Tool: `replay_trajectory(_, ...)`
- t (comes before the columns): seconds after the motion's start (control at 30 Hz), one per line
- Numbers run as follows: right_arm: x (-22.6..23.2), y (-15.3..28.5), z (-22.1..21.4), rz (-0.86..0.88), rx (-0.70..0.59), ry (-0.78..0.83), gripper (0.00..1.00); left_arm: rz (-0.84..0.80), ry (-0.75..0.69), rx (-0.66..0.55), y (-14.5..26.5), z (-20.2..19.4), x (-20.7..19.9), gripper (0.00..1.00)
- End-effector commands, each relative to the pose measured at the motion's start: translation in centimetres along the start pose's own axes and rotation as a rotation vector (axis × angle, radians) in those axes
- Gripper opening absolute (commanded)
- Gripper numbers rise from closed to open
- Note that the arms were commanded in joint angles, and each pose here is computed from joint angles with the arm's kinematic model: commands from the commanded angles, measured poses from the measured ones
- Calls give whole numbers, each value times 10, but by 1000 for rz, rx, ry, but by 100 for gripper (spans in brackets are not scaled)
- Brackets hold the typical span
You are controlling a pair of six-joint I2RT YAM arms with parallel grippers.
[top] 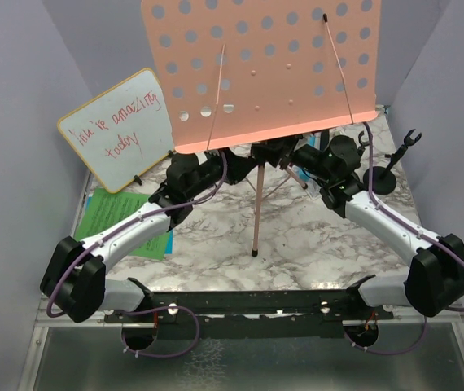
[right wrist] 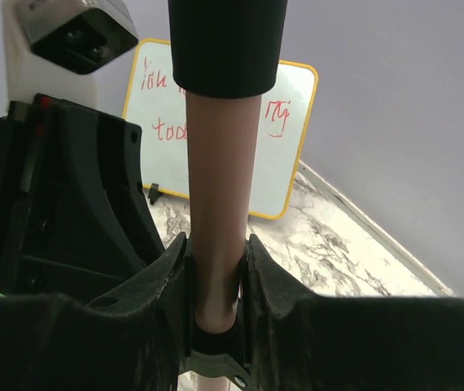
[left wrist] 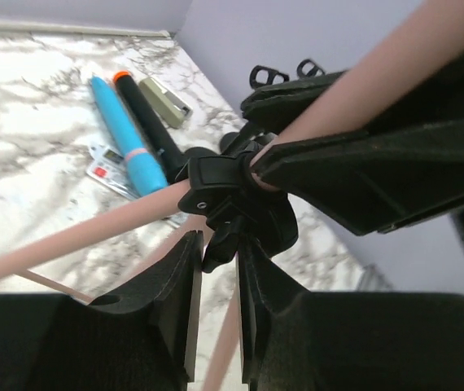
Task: Pack up the instrument practice props
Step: Unscrew the knob on the music stand.
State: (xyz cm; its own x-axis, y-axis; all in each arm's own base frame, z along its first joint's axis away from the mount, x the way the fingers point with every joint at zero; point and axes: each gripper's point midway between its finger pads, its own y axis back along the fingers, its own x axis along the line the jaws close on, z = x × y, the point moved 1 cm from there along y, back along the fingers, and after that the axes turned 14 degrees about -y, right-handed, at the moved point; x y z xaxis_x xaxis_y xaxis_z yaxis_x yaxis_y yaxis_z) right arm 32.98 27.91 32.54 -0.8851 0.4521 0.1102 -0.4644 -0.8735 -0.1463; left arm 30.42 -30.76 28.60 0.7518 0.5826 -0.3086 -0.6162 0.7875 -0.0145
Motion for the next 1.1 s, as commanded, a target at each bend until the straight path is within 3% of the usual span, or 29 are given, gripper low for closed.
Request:
replay_trajectory(0.0, 19, 6, -88, 88, 275, -128, 1, 40, 382, -74, 2, 11, -2, 6)
replay_trajectory(0.07, 18, 6, -89, 86, 278, -131, 1, 72, 457, -87, 5, 10, 4, 8)
replay_trajectory(0.17, 17, 5, -90, 86, 280, -133, 1, 78, 487, -94, 7, 10, 7, 26)
replay_trajectory(0.37, 17, 6, -88, 83, 278, -130, 1, 62, 327, -111, 14, 16, 6, 45)
replay_trajectory(0.5, 17, 6, -89, 77, 279, -129, 1, 57, 292, -130, 15, 21, 5, 50)
replay_trajectory(0.77, 16, 6, -89, 74, 282, -132, 1, 73, 346, -185, 18, 25, 10, 48)
replay_trajectory(1.07, 16, 6, -88, 69, 286, -139, 1, 174, 554, -244, 34, 14, 35, 14)
